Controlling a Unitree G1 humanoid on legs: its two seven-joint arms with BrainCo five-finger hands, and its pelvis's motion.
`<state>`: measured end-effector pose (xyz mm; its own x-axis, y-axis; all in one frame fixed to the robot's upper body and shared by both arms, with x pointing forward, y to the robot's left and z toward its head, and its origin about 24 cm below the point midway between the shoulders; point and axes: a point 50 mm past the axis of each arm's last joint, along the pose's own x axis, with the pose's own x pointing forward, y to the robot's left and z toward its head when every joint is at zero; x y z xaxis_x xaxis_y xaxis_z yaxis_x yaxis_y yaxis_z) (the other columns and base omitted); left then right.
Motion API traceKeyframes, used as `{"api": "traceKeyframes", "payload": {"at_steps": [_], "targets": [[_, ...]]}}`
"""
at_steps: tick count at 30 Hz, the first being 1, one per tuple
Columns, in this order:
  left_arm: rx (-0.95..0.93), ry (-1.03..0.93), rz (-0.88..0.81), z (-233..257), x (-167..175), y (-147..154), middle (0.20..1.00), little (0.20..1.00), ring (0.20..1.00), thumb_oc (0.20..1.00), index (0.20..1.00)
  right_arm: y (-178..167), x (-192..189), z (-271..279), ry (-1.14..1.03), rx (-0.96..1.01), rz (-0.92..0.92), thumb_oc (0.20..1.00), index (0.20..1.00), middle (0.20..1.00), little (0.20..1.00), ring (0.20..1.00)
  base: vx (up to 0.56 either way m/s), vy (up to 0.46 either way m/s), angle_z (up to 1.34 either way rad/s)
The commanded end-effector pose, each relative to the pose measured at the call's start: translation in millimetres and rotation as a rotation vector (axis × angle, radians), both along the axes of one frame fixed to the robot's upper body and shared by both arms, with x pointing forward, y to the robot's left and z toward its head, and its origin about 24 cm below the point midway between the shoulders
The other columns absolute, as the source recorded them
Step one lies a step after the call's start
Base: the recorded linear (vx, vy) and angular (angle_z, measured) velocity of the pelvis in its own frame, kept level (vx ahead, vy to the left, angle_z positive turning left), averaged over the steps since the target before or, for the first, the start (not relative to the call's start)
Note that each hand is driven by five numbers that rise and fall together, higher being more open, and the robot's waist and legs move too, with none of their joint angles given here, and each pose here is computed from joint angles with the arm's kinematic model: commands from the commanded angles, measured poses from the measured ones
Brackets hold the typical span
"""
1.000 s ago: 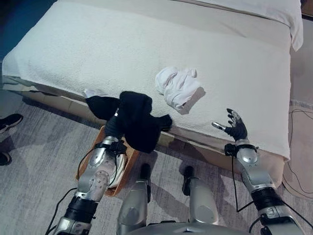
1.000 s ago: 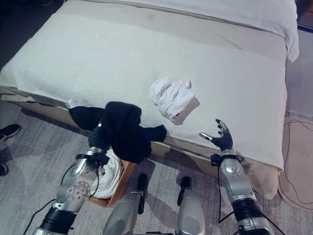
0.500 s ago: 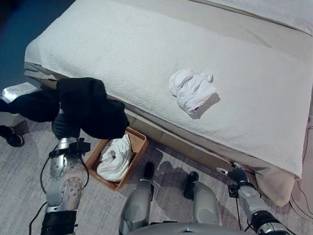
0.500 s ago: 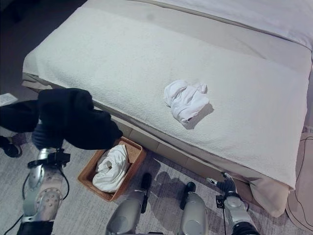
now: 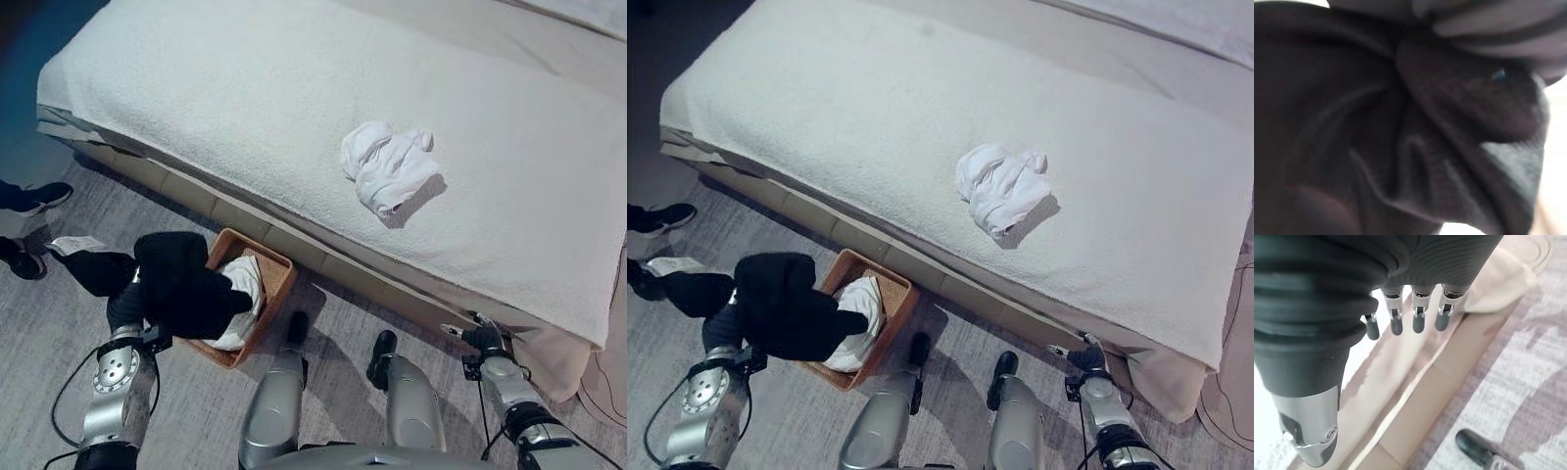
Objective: Pick up clothes into the bucket
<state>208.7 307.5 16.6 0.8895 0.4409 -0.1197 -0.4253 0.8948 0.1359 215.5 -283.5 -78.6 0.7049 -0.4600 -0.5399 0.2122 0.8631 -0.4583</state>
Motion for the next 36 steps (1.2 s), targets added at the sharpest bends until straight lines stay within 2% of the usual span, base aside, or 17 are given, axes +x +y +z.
{"api": "traceKeyframes", "payload": {"at_steps": [1, 8, 9, 17, 18, 19, 20, 26, 29, 36], "targets": [[0.305, -0.028, 0.079, 31, 16, 26, 0.2, 0.2, 0.2, 0.2, 0.2, -2, 22, 23, -0.117, -0.1, 0.047, 1.0, 1.0, 1.0, 1.0, 1.0, 0.0, 0.014, -0.06], [0.437, 0.098, 0.223, 16, 32, 32, 0.2, 0.2, 0.2, 0.2, 0.2, 3, 43, 48, -0.258, -0.136, 0.052, 1.0, 1.0, 1.0, 1.0, 1.0, -0.01, 0.037, -0.02], [0.449, 0.06, 0.22, 24, 36, 27, 0.2, 0.2, 0.2, 0.2, 0.2, 2, 45, 53, -0.278, -0.142, 0.048, 1.0, 1.0, 1.0, 1.0, 1.0, -0.03, 0.064, -0.03], [0.497, 0.124, 0.328, 21, 48, 35, 0.2, 0.2, 0.2, 0.2, 0.2, 19, 75, 89, -0.458, -0.136, 0.087, 1.0, 1.0, 1.0, 1.0, 1.0, 0.0, 0.055, -0.07], [0.502, 0.122, 0.334, 22, 48, 35, 0.548, 0.548, 0.548, 0.548, 0.548, 22, 78, 95, -0.488, -0.13, 0.094, 1.0, 1.0, 1.0, 1.0, 1.0, 0.01, 0.054, -0.16], [0.508, 0.122, 0.341, 23, 48, 35, 0.846, 0.846, 0.846, 0.846, 0.846, 24, 81, 100, -0.512, -0.134, 0.102, 1.0, 1.0, 1.0, 1.0, 1.0, 0.01, 0.05, -0.11], [0.515, 0.128, 0.352, 24, 48, 36, 1.0, 1.0, 1.0, 1.0, 1.0, 26, 84, 107, -0.54, -0.138, 0.111, 1.0, 1.0, 1.0, 1.0, 1.0, 0.1, 0.027, -0.13], [0.549, 0.154, 0.373, 27, 50, 42, 1.0, 1.0, 1.0, 1.0, 1.0, 34, 98, 142, -0.693, -0.175, 0.12, 1.0, 1.0, 1.0, 1.0, 1.0, 0.03, 0.028, -0.12], [0.613, 0.152, 0.357, 34, 51, 42, 1.0, 1.0, 1.0, 1.0, 1.0, 30, 105, 190, -0.881, -0.344, 0.114, 1.0, 1.0, 1.0, 1.0, 1.0, 0.02, 0.009, -0.01], [0.591, 0.143, 0.324, 30, 51, 33, 1.0, 1.0, 1.0, 1.0, 1.0, 23, 123, 251, -1.052, -0.411, 0.035, 1.0, 1.0, 1.0, 1.0, 1.0, 0.0, 0.007, 0.01]]}}
